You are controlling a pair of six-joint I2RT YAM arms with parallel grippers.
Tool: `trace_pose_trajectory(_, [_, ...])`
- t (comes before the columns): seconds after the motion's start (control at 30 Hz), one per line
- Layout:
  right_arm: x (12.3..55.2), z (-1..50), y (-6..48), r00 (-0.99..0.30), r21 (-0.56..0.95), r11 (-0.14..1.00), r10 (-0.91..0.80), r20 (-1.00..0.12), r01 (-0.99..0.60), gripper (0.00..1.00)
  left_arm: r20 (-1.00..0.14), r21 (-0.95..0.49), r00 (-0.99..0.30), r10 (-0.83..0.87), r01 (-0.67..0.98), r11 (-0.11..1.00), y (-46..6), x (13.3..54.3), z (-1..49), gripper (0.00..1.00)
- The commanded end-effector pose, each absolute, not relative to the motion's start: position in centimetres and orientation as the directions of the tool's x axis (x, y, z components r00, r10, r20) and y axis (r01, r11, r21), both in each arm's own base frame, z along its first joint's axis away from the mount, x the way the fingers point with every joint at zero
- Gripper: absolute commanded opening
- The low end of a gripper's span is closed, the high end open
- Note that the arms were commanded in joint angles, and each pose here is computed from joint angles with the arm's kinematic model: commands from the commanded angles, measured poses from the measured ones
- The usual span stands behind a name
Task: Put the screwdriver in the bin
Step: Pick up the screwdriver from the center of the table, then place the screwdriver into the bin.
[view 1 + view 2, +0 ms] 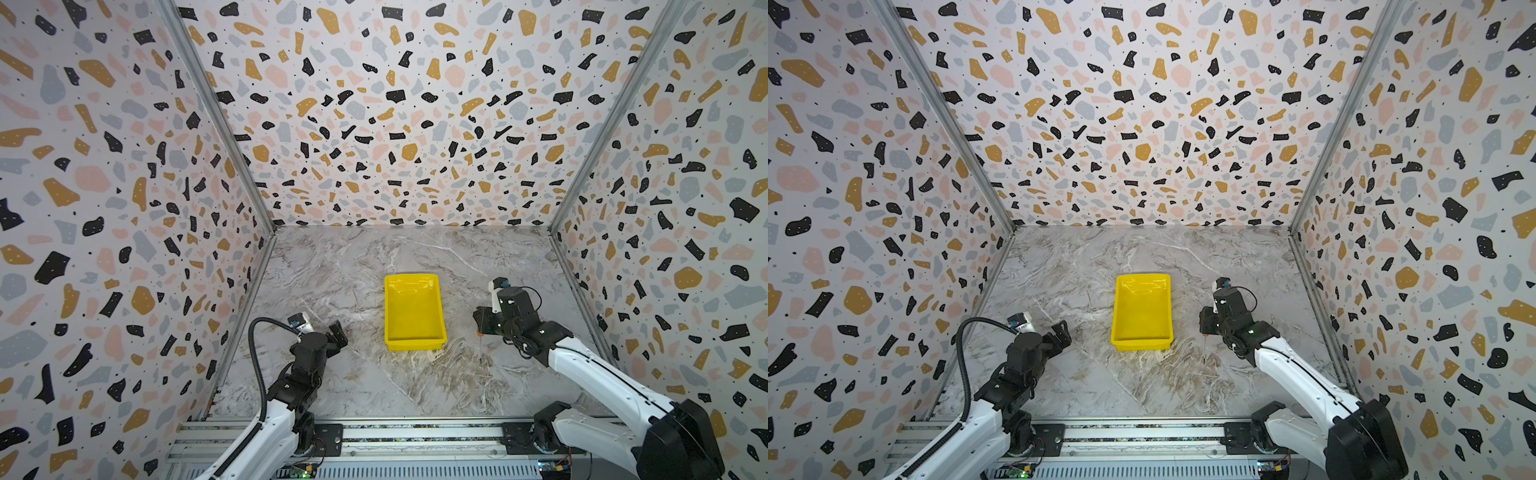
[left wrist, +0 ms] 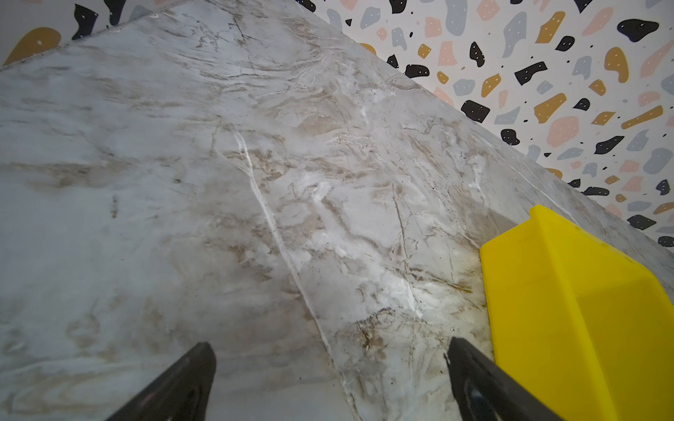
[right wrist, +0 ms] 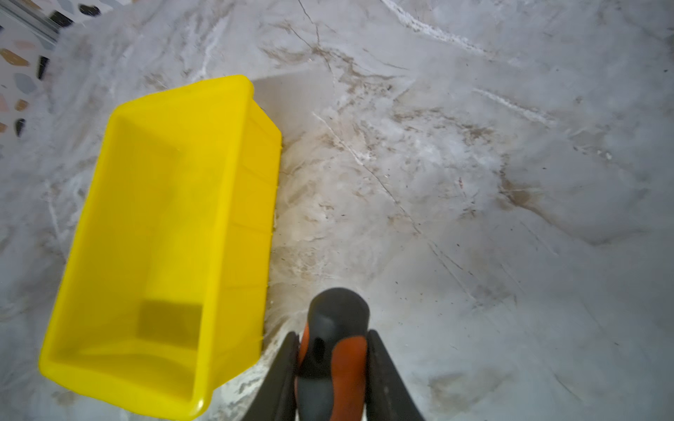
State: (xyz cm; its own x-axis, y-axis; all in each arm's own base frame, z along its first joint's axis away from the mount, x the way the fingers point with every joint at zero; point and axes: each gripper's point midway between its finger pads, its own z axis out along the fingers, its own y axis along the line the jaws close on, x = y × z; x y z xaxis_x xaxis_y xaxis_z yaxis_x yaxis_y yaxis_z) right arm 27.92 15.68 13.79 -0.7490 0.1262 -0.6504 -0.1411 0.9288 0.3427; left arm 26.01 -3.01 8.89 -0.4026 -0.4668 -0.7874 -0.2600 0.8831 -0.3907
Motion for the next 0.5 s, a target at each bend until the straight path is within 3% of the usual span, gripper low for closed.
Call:
trace_pose_trajectory(0.0, [27.3, 15.9, 18.5, -0.714, 0.405, 0.900, 0.176, -0.678, -0.162, 0.18, -0.792, -0.419, -0.374, -0.483, -0.243, 0.875, -3.2, 26.3, 9.7, 1.00])
trace_pose_trajectory(0.3, [29.1, 19.4, 26.8, -0.659, 0.449, 0.861, 0.195, -0.727, -0.240, 0.20, -0.794, -0.427, -0.357, -0.491, -0.246, 0.870, -3.1, 26.3, 9.8, 1.00])
trace_pose_trajectory(0.47, [31.2, 19.9, 31.1, -0.682, 0.508, 0.816, 0.207, -0.701, -0.274, 0.20, -0.796, -0.425, -0.355, -0.490, -0.250, 0.870, -3.0, 26.3, 9.8, 1.00])
